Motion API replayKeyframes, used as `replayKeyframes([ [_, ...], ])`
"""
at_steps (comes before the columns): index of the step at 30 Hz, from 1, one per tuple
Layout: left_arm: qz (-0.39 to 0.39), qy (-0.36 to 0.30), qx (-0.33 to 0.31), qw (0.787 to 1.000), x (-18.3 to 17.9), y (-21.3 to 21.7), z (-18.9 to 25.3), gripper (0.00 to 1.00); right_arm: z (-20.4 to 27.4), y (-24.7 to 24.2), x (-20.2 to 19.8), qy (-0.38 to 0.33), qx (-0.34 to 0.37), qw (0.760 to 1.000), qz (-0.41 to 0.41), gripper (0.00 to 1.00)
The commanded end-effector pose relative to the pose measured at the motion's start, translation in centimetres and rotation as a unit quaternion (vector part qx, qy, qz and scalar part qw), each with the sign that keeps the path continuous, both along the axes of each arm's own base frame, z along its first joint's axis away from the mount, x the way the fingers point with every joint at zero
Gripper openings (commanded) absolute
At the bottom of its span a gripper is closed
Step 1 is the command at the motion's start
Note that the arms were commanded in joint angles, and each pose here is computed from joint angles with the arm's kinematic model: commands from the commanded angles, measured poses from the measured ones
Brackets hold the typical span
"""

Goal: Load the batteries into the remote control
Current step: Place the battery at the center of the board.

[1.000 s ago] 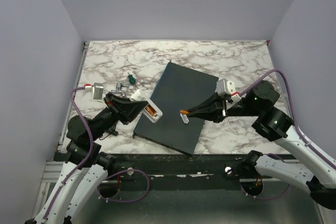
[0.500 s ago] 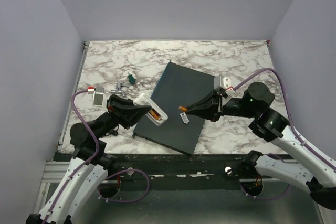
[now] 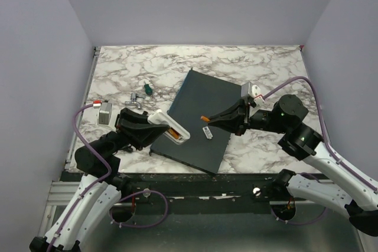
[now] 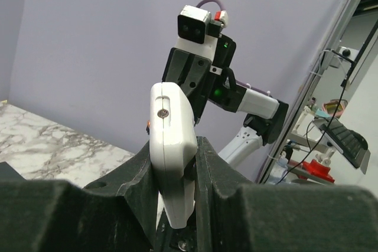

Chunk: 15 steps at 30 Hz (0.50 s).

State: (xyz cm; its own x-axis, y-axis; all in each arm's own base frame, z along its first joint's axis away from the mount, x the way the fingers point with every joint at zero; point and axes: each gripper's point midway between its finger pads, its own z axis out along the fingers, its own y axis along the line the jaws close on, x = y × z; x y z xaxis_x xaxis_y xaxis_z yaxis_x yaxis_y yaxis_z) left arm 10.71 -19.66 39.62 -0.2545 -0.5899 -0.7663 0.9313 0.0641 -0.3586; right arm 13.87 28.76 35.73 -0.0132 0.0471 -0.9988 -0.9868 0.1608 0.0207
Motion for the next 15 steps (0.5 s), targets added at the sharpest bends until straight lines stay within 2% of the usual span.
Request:
replayKeyframes([
  [1,-0.014,-0.033,-0.007,0.999,-1.2,0.2,0.6,0.00,0.6,-0.3,0.8,-0.001,0.018,0.999,-0.029,0.01],
  [5,-0.016,-0.034,-0.009,0.999,-1.4,0.3,0.6,0.00,-1.5,-0.9,4.4,0.055,0.011,0.990,-0.132,0.01],
  [7,-0.015,-0.032,-0.010,0.999,-1.4,0.3,0.7,0.00,-3.8,-1.9,7.8,0.101,0.001,0.967,-0.232,0.01],
  [10,-0.013,-0.029,-0.011,0.999,-1.4,0.4,0.7,0.00,-9.8,-4.0,11.8,0.159,-0.063,0.916,-0.363,0.01],
  [15,-0.005,-0.020,-0.007,1.000,-1.2,0.4,0.5,0.00,-18.4,-4.8,14.3,0.213,-0.171,0.855,-0.441,0.01],
])
